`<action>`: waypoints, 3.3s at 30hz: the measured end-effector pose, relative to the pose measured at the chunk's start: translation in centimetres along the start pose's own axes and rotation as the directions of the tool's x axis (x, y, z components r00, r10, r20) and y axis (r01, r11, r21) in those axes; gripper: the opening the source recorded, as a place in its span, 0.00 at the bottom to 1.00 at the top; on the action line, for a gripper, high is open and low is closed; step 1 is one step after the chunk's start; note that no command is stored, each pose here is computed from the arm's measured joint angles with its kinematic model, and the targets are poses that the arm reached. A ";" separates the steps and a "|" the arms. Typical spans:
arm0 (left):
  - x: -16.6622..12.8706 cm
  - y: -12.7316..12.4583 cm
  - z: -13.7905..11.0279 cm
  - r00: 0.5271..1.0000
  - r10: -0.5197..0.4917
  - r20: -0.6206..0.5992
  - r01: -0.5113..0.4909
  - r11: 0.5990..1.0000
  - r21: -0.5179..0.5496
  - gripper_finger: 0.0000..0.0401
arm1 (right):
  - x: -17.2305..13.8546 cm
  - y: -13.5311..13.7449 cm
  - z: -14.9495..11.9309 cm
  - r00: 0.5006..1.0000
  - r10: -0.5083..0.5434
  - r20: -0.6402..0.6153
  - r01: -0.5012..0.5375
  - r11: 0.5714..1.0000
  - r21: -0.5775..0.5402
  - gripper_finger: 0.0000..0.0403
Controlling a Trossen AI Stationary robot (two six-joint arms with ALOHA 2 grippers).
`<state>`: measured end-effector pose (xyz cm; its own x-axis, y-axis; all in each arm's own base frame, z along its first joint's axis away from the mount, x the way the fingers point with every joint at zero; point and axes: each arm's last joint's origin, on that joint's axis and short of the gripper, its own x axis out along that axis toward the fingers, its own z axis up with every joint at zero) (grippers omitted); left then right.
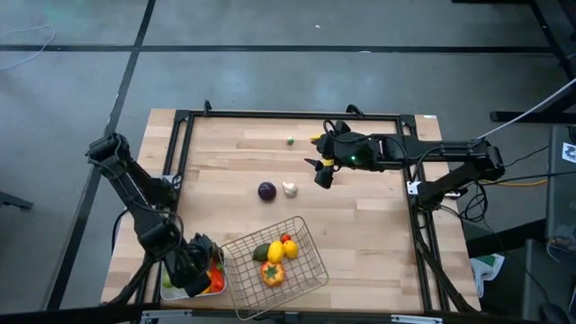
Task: Sort produce into baskets
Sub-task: Put the white garlic into the white bin
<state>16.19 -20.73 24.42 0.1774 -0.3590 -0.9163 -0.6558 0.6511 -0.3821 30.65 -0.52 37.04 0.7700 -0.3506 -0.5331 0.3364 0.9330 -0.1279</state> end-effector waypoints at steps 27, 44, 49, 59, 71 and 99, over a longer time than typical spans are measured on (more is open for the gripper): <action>-0.6 -0.2 4.4 0.999 -0.024 -0.049 0.026 0.999 0.027 0.33 | 4.8 0.9 -2.2 0.979 0.028 -0.204 -0.084 0.959 -0.272 0.63; -0.6 -0.2 4.7 1.000 -0.021 0.020 0.020 0.999 0.049 0.33 | 15.2 4.1 -7.5 0.906 0.100 -0.410 -0.224 0.938 -0.266 0.63; -0.6 -0.2 4.8 0.999 -0.019 0.044 0.017 0.998 0.054 0.33 | 17.1 4.4 -9.0 0.884 0.102 -0.455 -0.241 0.935 -0.258 0.63; -0.6 -0.2 4.8 0.998 -0.019 0.055 0.016 0.998 0.054 0.33 | 19.2 4.3 -10.5 0.864 0.112 -0.492 -0.258 0.936 -0.240 0.63; -0.6 -0.2 4.9 0.996 -0.017 0.084 0.011 0.997 0.072 0.33 | 19.6 4.6 -10.7 0.861 0.146 -0.486 -0.285 0.932 -0.224 0.63; -0.6 -0.1 5.0 0.992 -0.015 0.126 0.005 0.997 0.077 0.33 | 21.3 3.6 -8.2 0.939 0.116 -0.324 -0.103 0.993 0.058 0.63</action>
<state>19.87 -17.24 24.43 0.2777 -0.2818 -0.9184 -0.5968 0.6985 -0.3948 43.82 -3.98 18.40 0.5864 -0.1950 -0.7862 0.2863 0.9578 -0.0240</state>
